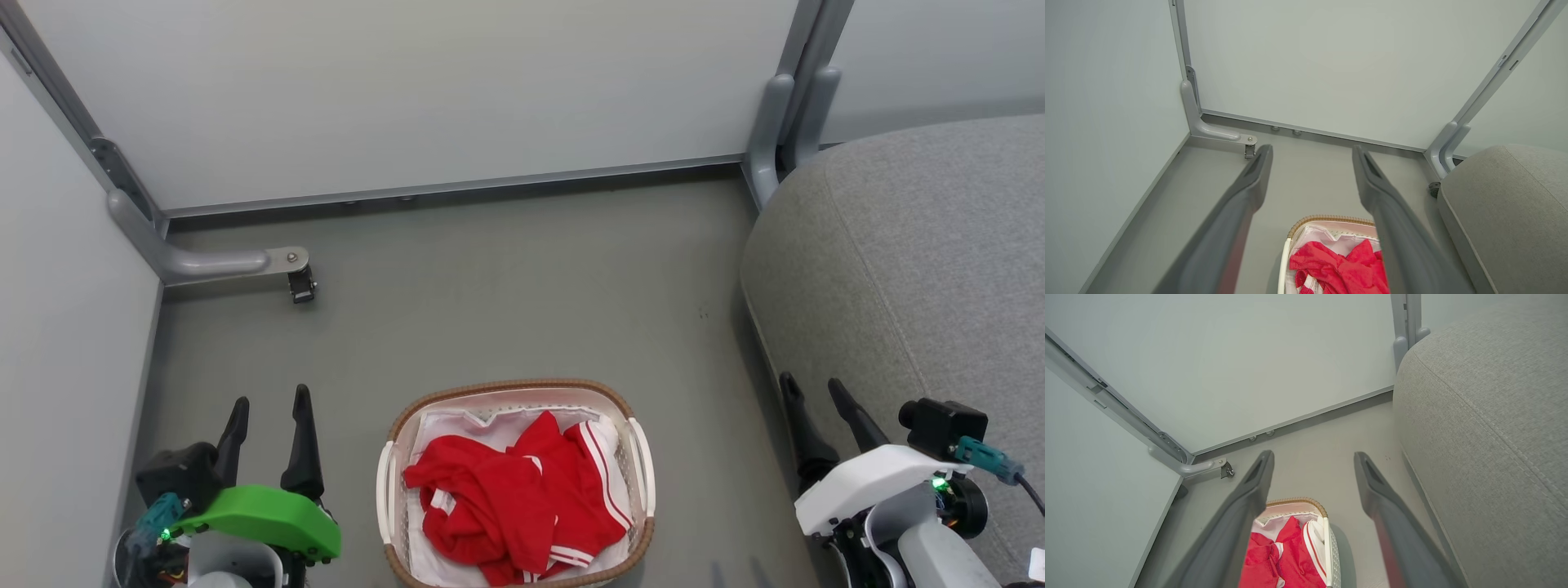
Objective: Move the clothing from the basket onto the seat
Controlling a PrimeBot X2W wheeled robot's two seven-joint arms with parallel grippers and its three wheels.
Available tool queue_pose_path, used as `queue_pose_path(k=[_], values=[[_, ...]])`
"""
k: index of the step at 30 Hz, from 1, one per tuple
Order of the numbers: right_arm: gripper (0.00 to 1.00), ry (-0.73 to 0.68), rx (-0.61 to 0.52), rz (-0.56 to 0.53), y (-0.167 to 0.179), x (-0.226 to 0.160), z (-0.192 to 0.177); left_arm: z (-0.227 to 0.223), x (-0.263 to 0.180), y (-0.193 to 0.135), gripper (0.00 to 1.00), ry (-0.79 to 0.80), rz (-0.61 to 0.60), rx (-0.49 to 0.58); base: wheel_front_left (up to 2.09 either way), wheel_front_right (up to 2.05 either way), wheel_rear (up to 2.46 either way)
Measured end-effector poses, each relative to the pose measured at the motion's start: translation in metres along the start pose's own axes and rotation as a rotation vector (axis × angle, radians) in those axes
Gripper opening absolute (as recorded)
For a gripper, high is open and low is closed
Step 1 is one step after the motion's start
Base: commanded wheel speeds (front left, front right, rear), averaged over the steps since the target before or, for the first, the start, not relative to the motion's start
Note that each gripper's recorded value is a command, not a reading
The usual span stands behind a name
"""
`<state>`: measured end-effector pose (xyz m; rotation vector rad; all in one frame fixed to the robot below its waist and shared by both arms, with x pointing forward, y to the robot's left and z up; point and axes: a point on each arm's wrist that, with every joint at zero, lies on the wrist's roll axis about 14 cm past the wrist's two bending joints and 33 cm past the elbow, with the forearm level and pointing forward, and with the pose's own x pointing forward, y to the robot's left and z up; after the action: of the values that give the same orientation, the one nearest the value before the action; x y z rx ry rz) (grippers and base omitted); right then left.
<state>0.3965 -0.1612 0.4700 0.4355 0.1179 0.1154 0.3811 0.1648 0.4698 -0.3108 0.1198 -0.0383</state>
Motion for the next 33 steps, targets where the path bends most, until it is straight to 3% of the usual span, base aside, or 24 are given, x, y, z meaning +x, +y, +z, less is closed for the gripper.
queue_pose_path(k=[17,33], values=[[1.0,0.011,-0.143,-0.018,-0.007,-0.001,-0.009,-0.008,-0.005,0.009,1.0,-0.006,0.03,0.112,0.0,0.0,0.0],[1.0,-0.038,-0.277,0.04,-0.003,0.045,0.007,-0.072,0.033,-0.025,1.0,0.159,-0.127,0.159,0.0,0.0,0.0]])
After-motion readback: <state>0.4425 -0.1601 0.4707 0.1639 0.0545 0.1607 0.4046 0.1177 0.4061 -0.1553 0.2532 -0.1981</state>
